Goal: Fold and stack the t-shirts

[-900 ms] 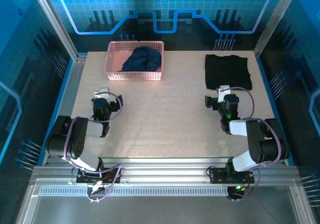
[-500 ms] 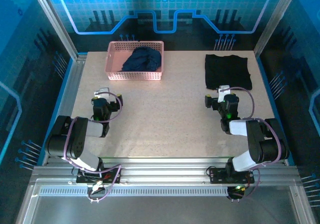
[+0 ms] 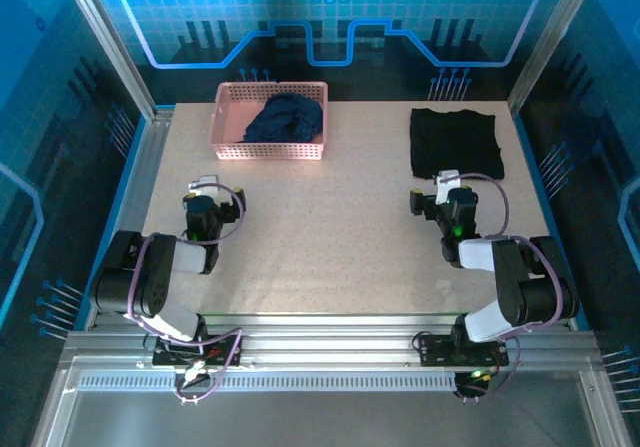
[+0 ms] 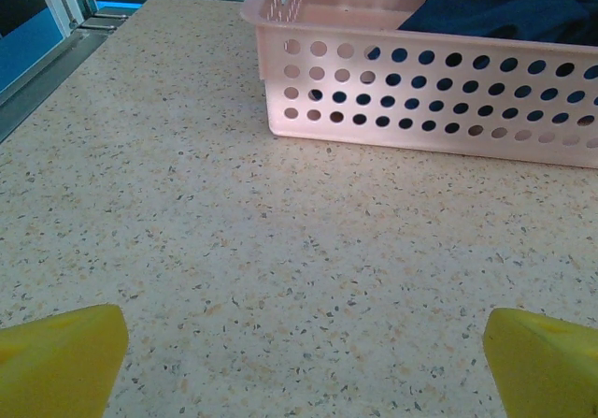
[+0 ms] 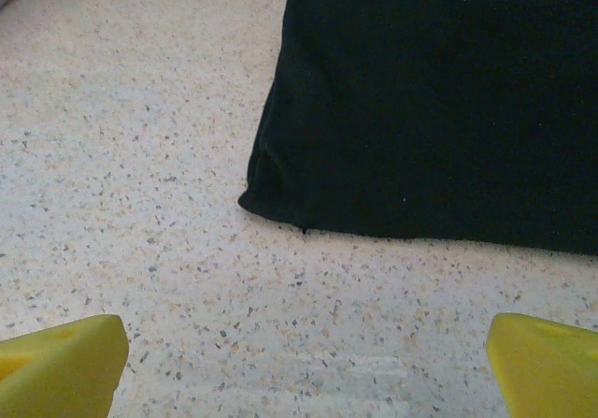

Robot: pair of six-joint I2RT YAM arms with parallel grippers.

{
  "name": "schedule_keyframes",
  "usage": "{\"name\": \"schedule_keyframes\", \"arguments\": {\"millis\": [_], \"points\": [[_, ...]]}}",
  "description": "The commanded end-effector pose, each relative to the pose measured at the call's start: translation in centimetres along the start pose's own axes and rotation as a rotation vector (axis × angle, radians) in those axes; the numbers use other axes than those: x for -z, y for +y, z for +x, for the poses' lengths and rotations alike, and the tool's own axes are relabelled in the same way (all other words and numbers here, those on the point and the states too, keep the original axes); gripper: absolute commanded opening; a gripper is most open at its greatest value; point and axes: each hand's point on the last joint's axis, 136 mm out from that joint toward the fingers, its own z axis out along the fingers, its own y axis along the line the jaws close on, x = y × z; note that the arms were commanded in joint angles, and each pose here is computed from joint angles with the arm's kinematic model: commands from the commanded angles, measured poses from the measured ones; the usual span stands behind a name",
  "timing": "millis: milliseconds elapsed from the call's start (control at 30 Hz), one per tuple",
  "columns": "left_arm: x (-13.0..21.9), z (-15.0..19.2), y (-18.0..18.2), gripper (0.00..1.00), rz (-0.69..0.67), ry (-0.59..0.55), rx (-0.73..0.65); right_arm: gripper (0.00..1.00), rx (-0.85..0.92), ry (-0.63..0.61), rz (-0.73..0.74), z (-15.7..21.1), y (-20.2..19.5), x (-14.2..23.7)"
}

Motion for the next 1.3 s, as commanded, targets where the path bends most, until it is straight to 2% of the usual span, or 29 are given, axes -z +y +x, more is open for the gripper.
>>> {"name": "schedule_keyframes", "arguments": {"millis": [0, 67, 100, 133, 233, 367, 500, 600, 700, 833, 1033, 1267], "points": [[1.8, -4.9, -1.9, 0.99, 0.018, -0.071, -0.070, 1.00, 0.009, 0.066, 0.006, -4.4, 0.9, 1.3], [4.6, -8.8, -2.6, 0.99, 0.000, -0.052, -0.017, 1.00, -0.133, 0.149, 0.007, -6.4, 1.5, 4.2], [5.8, -10.1, -2.8, 0.99, 0.015, -0.030, 0.032, 1.00, -0.175, 0.171, -0.047, -7.4, 2.9, 5.7], [7.2, -11.9, -3.2, 0.99, 0.040, -0.033, 0.085, 1.00, -0.143, 0.186, -0.142, -8.6, 5.4, 7.5], [9.1, -16.8, -3.6, 0.99, 0.050, -0.017, 0.166, 1.00, -0.004, 0.191, -0.221, -12.0, 10.1, 12.0], [6.3, -19.1, -1.9, 0.99, -0.072, 0.254, 0.171, 1.00, -0.089, 0.290, -0.416, -14.7, 14.4, 13.8], [1.3, -19.1, -2.8, 0.99, -0.009, 0.381, 0.175, 1.00, -0.031, 0.324, -0.520, -16.8, 18.2, 13.5], [-2.6, -18.0, -1.7, 0.99, 0.009, 0.470, 0.254, 1.00, -0.004, 0.334, -0.606, -17.7, 21.2, 13.5], [-5.9, -16.8, -0.4, 0.98, -0.009, 0.524, 0.251, 1.00, 0.011, 0.365, -0.657, -17.5, 23.6, 13.6], [-9.7, -14.3, 0.9, 0.86, -0.017, 0.581, 0.279, 1.00, 0.045, 0.407, -0.708, -16.3, 26.1, 14.4], [-13.7, -11.2, 1.7, 0.78, -0.030, 0.604, 0.287, 1.00, 0.062, 0.458, -0.730, -14.9, 27.2, 15.6], [-16.8, -8.8, 1.7, 0.67, -0.035, 0.617, 0.322, 1.00, 0.074, 0.463, -0.719, -15.1, 27.0, 16.1]]}}
